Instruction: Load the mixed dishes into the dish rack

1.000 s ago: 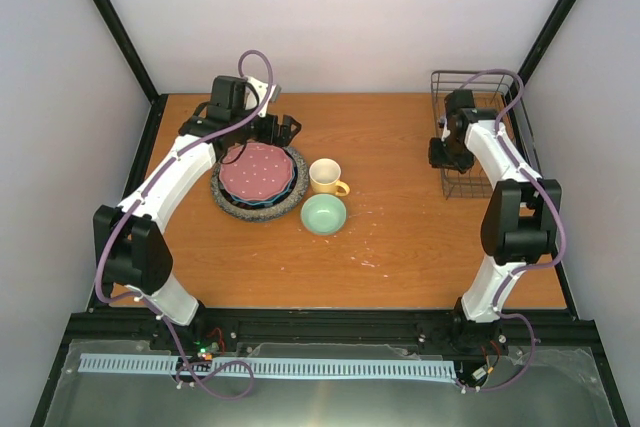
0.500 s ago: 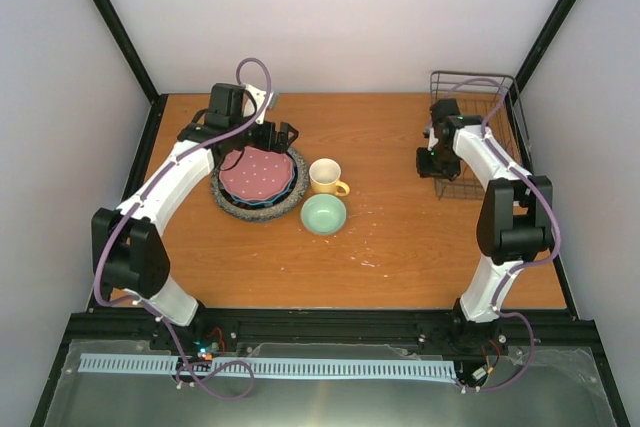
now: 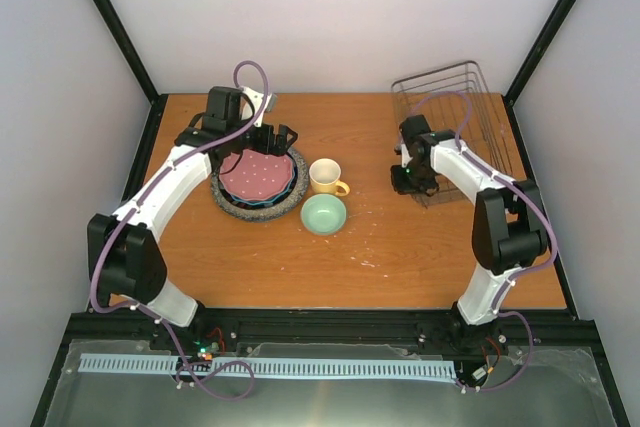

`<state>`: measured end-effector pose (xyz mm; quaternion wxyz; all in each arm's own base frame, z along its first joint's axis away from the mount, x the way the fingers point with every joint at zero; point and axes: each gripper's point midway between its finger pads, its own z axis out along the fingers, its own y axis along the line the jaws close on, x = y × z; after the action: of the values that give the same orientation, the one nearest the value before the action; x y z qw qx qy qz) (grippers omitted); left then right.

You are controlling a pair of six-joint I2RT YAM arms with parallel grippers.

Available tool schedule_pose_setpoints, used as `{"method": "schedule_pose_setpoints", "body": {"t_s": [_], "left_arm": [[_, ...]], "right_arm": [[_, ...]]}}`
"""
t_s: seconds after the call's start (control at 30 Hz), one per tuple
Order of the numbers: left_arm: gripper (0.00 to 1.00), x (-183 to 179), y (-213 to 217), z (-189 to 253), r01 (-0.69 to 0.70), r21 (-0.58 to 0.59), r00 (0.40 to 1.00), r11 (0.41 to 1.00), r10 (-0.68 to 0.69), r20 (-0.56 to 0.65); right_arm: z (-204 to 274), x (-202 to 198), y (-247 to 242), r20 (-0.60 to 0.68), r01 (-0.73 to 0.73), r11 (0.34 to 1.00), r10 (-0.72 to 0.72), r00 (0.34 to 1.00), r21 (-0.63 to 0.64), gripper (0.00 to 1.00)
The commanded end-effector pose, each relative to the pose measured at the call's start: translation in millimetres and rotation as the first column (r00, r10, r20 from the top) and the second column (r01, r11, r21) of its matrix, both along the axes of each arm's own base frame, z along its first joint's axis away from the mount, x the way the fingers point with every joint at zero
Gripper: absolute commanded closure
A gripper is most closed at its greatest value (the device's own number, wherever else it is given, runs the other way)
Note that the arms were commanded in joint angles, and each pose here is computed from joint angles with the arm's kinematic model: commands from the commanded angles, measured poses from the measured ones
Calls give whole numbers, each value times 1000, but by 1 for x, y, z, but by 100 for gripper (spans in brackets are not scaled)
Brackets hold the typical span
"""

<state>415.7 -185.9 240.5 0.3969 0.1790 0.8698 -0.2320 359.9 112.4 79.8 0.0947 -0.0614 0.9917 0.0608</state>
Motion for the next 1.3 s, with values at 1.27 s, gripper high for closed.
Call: {"method": "schedule_pose_setpoints", "body": {"t_s": [1.27], "left_arm": [[0, -33, 4, 24, 18, -79, 999, 997, -14, 51]], "right_arm": [[30, -77, 124, -44, 57, 979, -50, 998, 198, 97]]}}
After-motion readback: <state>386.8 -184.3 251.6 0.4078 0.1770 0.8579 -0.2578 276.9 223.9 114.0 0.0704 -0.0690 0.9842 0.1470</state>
